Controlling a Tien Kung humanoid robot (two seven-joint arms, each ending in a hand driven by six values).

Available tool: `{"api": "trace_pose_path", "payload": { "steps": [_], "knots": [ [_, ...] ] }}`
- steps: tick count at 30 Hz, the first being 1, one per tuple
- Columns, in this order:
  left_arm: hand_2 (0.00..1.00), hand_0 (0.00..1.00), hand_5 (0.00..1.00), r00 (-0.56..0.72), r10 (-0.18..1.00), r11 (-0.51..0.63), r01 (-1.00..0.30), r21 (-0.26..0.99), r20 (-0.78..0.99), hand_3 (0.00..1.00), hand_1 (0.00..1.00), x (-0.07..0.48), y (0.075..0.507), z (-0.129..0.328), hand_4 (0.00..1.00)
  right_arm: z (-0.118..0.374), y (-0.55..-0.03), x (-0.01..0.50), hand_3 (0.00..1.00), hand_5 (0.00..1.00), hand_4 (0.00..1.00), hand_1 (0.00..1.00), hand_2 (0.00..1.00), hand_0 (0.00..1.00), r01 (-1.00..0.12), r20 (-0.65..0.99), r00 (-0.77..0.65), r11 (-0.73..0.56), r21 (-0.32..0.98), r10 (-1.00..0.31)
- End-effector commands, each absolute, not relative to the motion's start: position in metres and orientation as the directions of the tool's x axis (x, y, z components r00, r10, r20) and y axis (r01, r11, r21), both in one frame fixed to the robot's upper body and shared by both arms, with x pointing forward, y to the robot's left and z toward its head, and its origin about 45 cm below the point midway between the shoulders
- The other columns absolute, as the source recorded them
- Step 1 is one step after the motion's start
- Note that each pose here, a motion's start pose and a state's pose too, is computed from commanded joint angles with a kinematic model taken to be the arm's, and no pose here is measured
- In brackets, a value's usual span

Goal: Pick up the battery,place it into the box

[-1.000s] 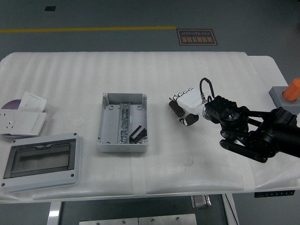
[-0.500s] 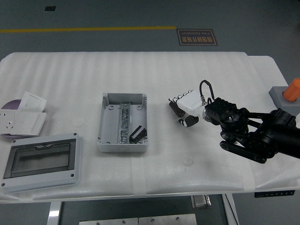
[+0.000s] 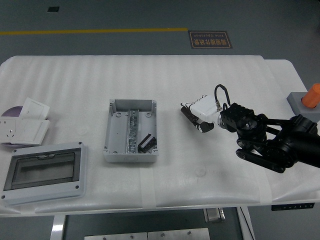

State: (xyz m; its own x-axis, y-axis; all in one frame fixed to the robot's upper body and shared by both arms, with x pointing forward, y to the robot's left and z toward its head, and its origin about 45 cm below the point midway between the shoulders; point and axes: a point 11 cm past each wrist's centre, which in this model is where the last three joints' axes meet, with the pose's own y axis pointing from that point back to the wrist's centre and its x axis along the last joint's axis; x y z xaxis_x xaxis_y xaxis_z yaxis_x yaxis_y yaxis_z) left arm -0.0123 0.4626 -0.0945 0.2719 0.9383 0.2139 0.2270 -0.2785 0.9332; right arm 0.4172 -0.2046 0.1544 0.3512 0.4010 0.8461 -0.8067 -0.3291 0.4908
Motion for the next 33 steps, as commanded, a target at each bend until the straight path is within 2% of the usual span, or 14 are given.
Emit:
{"api": "trace_pose_path", "payload": {
  "steps": [10,22,33],
  "knots": [
    [0.547,0.599,0.493,0.273,0.938,-0.277,0.224,0.934,0.213,0.555,0.662,-0.013,0.461,-0.095,0.468,0.159,-0.206,0.417,0.83,0.169,0.334,0.77,0.738,0.803,-0.816,0.865,0.346,-0.34,0.468,0.364],
    [0.551,0.599,0.498,0.269,0.939,-0.276,0.223,0.935,0.213,0.569,0.661,-0.015,0.459,-0.096,0.469,0.186,-0.193,0.414,0.823,0.159,0.319,0.762,0.726,0.779,-0.841,0.929,0.307,-0.397,0.366,0.206],
    [0.552,0.599,0.498,0.265,0.942,-0.271,0.237,0.933,0.207,0.572,0.662,-0.019,0.458,-0.097,0.466,0.211,-0.116,0.374,0.821,0.158,0.321,0.762,0.725,0.779,-0.777,0.932,0.343,-0.592,0.213,-0.117]
  ]
}}
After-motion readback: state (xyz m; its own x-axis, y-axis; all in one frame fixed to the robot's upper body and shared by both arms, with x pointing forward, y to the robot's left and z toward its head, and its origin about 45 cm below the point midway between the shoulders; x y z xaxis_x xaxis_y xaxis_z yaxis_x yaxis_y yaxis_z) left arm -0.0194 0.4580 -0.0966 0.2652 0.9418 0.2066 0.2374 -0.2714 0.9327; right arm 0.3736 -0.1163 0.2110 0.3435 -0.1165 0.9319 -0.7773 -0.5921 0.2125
